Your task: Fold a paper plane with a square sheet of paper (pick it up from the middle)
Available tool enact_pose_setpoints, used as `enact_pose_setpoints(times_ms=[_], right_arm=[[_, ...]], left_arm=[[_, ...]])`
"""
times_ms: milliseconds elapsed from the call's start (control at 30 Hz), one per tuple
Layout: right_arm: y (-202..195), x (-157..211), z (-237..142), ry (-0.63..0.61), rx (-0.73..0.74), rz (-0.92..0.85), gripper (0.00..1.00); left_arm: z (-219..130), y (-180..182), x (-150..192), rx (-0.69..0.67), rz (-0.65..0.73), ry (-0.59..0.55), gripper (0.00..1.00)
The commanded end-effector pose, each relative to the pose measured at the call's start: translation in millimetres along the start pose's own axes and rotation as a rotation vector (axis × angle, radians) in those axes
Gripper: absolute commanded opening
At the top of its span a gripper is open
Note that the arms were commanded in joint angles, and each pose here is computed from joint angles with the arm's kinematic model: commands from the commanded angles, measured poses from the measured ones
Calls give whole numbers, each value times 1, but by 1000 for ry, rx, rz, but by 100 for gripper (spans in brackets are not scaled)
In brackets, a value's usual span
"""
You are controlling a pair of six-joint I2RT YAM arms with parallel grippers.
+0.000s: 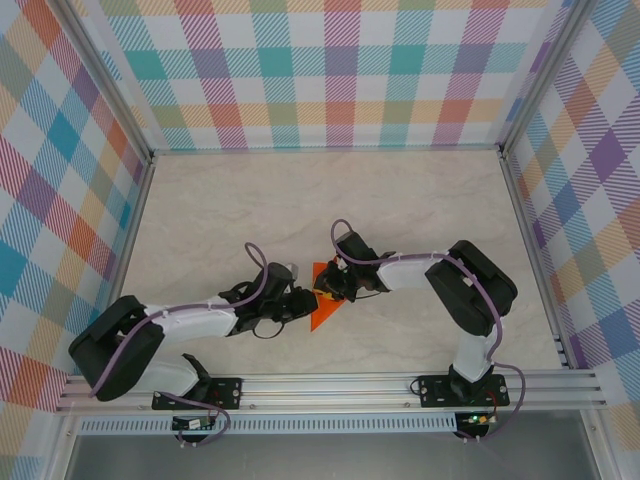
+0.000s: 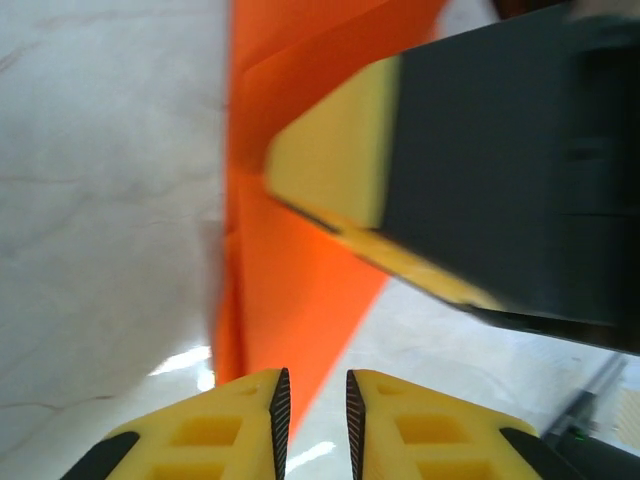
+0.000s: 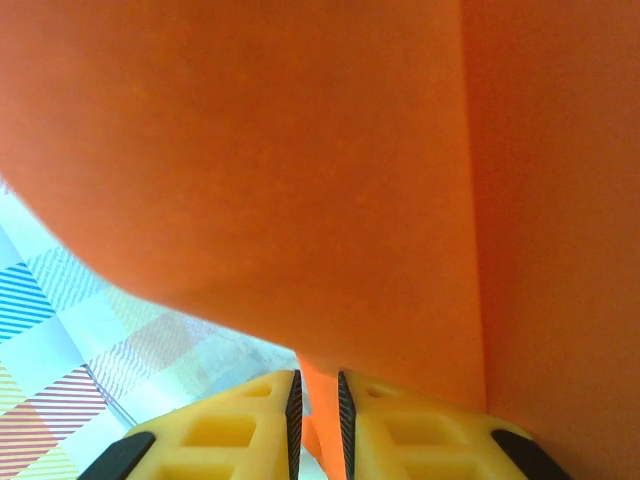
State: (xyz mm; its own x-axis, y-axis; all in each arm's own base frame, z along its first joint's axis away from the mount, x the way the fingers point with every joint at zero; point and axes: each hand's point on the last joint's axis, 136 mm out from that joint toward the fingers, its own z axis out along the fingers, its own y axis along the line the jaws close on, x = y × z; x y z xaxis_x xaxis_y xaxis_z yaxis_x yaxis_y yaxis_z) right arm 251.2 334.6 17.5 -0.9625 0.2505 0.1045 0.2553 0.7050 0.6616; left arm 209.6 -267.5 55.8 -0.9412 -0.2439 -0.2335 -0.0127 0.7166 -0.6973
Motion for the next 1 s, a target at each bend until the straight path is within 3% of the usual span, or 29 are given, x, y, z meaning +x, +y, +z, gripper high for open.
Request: enact_pose_setpoints(times_ms=[0, 167, 467, 767, 967], right_arm=[[-56, 12, 9, 41, 188, 83, 21], [-55, 12, 10, 43, 185, 86, 21], [-53, 12, 10, 49, 178, 85, 21], [-27, 4, 3, 44, 116, 19, 22], [18, -21, -37, -33, 31, -111, 23]], left_arm=[[-8, -26, -6, 74, 34, -10, 24], [3, -32, 0, 94, 53, 49, 22], [31, -12, 6, 36, 39, 94, 15], [27, 71, 27, -272, -23, 114, 2], [18, 99, 38, -361, -13, 133, 0]])
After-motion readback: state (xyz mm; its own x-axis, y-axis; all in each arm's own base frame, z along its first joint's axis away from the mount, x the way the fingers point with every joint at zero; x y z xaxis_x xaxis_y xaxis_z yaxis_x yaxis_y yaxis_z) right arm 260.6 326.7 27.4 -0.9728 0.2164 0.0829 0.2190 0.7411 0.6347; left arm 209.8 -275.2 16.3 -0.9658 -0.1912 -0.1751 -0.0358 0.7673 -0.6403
